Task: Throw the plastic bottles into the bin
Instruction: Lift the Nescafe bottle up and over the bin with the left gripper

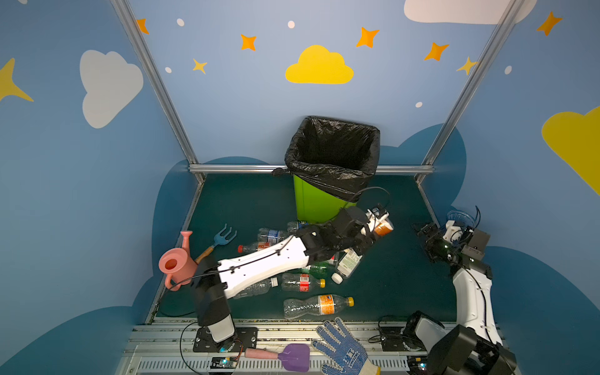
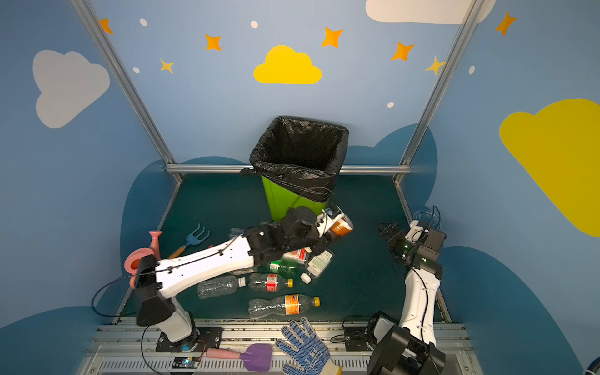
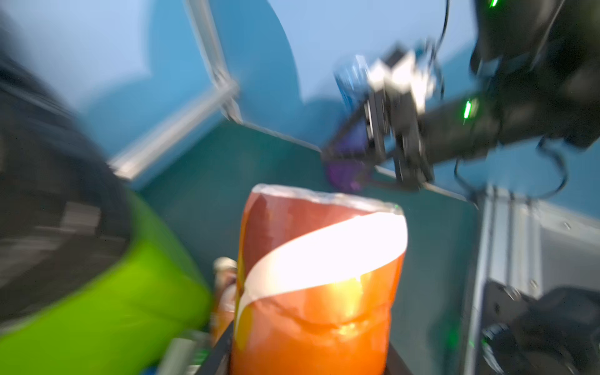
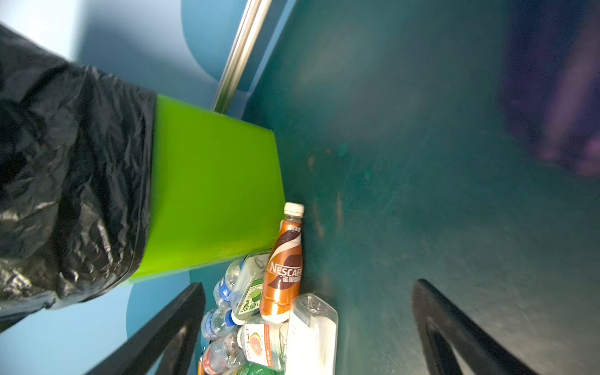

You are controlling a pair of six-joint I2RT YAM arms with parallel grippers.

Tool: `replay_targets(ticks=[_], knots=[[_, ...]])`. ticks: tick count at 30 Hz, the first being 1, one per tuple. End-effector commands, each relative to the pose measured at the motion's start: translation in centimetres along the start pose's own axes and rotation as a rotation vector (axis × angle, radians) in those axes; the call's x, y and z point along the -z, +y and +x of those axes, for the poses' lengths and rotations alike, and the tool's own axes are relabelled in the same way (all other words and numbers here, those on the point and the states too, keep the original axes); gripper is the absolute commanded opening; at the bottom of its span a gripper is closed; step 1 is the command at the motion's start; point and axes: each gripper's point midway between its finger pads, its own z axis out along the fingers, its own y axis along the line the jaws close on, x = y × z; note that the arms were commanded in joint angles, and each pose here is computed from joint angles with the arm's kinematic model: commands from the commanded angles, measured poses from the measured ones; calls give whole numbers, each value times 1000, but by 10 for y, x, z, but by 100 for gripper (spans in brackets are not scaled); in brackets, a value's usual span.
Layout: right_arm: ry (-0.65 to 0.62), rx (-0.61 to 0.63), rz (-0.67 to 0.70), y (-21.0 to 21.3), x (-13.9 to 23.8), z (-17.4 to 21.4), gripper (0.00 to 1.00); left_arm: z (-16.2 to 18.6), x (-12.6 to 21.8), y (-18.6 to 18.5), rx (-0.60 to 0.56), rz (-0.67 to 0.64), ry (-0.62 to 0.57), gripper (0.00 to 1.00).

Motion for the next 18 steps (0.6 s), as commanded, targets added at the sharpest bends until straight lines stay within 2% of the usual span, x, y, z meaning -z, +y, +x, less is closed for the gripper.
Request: replay_targets(ticks=[1, 4, 7, 8, 10, 12, 14, 15, 16, 18], knots=[[4, 72, -33, 24, -10, -5, 98, -96, 92, 53, -52, -177, -309, 48], [34, 102, -43, 36, -21, -1, 98, -158, 184, 74, -148, -271, -553, 50], [57, 127, -47, 46, -30, 4, 98, -201, 264, 81, -206, -324, -742, 51], [63, 133, -50, 49, -32, 6, 98, -213, 287, 81, -219, -335, -809, 52], [72, 141, -53, 52, -34, 9, 98, -228, 311, 86, -226, -359, -895, 53], [74, 150, -50, 54, -33, 10, 98, -237, 311, 97, -202, -375, -923, 53], [71, 161, -46, 56, -29, 10, 98, -241, 279, 124, -111, -365, -905, 54], [67, 167, -44, 57, -27, 10, 98, -241, 258, 139, -65, -353, -881, 55], [64, 171, -39, 56, -25, 11, 98, -237, 228, 161, 32, -324, -839, 55], [57, 170, -33, 56, -21, 12, 98, -217, 146, 198, 190, -253, -697, 56]])
